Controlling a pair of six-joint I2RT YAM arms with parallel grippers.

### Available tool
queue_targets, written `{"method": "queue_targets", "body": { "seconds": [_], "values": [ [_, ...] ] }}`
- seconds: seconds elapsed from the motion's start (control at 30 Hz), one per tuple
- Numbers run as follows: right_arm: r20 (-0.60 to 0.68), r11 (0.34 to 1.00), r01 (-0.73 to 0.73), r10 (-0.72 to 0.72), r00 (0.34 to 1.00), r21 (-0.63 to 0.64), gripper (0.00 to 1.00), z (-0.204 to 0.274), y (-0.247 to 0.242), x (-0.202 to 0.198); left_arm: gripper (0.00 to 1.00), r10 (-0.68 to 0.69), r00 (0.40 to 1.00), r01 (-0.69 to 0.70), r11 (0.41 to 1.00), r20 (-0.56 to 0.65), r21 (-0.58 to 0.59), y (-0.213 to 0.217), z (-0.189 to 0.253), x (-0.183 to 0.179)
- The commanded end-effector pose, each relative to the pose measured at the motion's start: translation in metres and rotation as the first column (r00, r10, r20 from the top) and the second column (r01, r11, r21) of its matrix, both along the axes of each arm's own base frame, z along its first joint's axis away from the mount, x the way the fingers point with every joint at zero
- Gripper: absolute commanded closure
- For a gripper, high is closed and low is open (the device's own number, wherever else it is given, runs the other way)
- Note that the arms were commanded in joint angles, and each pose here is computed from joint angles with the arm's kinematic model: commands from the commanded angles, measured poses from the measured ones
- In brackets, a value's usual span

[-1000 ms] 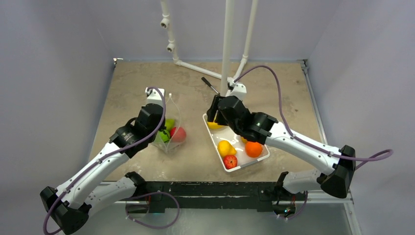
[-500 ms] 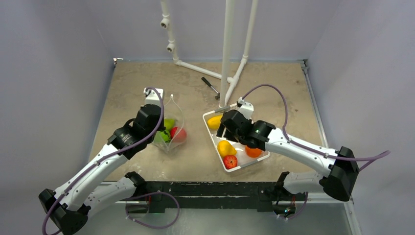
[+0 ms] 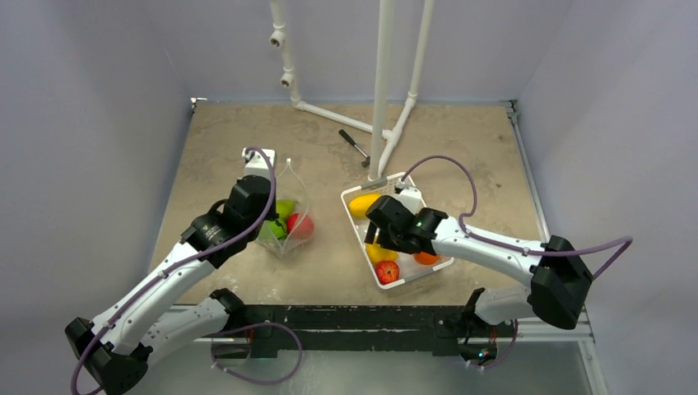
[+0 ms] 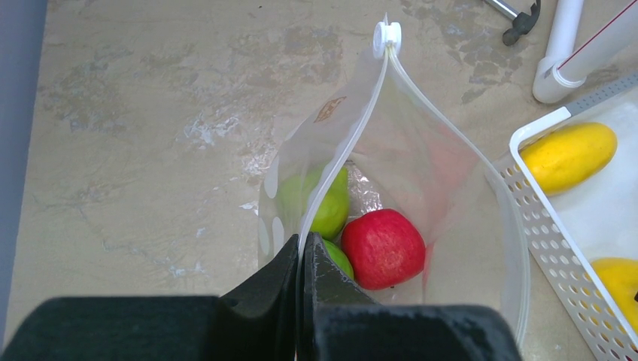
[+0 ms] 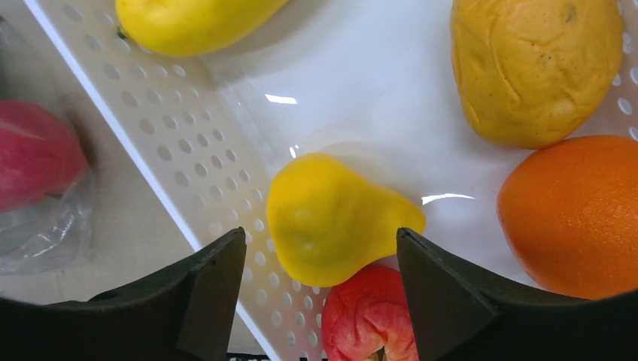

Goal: Place the food in the zip-top bag and seal the zipper
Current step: Pick up the fake fruit from the bin.

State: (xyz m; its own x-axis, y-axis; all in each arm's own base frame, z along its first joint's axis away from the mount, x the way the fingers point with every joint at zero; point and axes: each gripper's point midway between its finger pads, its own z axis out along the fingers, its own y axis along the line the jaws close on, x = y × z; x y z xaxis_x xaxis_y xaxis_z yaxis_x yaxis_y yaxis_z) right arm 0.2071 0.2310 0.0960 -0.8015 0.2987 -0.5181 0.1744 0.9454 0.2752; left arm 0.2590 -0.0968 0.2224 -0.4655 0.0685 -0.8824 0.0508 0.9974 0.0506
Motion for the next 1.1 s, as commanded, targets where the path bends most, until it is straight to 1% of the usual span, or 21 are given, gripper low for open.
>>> {"method": "queue_targets", "body": {
  "seconds": [0.0,0.37,0.5,0.6,0.7,0.83,0.9,0.97,1.07],
  "values": [
    [-0.026,1.0,0.011,-0.011,1.0,-0.006,0.24,-0.012,-0.002,-0.003,1.0,-0.002,0.999,0.003,1.0,0.043,-0.026,-0.001,0.009,0.004],
    [-0.048,0.999,-0.02,0.019,0.999,-0.03,0.24,-0.029,0.002,-0.004,1.0,-0.006,0.999,0.007,1.0,0.042,-0.026,-0.002,0.009,0.004],
    [-0.049,0.999,-0.021,0.02,0.999,-0.028,0.28,-0.033,0.005,-0.002,1.0,-0.007,0.999,0.008,1.0,0.045,-0.028,-0.002,0.01,0.004],
    [-0.041,1.0,-0.007,0.005,0.999,-0.03,0.35,-0.032,0.005,0.001,1.0,-0.006,0.999,0.007,1.0,0.045,-0.028,-0.002,0.01,0.004],
    [-0.025,1.0,0.005,-0.005,1.0,-0.03,0.5,-0.028,0.005,0.004,1.0,-0.005,0.999,0.006,1.0,0.048,-0.03,-0.001,0.011,0.003],
    [-0.001,0.999,0.026,-0.027,1.0,-0.025,0.85,-0.021,0.002,0.011,1.0,-0.004,0.999,0.006,1.0,0.048,-0.03,-0.001,0.01,0.003],
    [0.018,0.999,0.044,-0.043,0.999,-0.017,0.96,-0.014,0.0,0.018,1.0,-0.005,0.999,0.006,1.0,0.047,-0.029,-0.001,0.01,0.003],
    [0.039,0.998,0.061,-0.061,0.997,-0.01,1.0,-0.007,-0.002,0.026,1.0,-0.004,0.999,0.006,1.0,0.046,-0.029,-0.001,0.01,0.003],
    [0.073,0.996,0.091,-0.09,0.993,-0.006,1.0,0.005,-0.007,0.037,1.0,-0.003,0.999,0.004,1.0,0.048,-0.029,0.0,0.01,0.002]
  ]
}}
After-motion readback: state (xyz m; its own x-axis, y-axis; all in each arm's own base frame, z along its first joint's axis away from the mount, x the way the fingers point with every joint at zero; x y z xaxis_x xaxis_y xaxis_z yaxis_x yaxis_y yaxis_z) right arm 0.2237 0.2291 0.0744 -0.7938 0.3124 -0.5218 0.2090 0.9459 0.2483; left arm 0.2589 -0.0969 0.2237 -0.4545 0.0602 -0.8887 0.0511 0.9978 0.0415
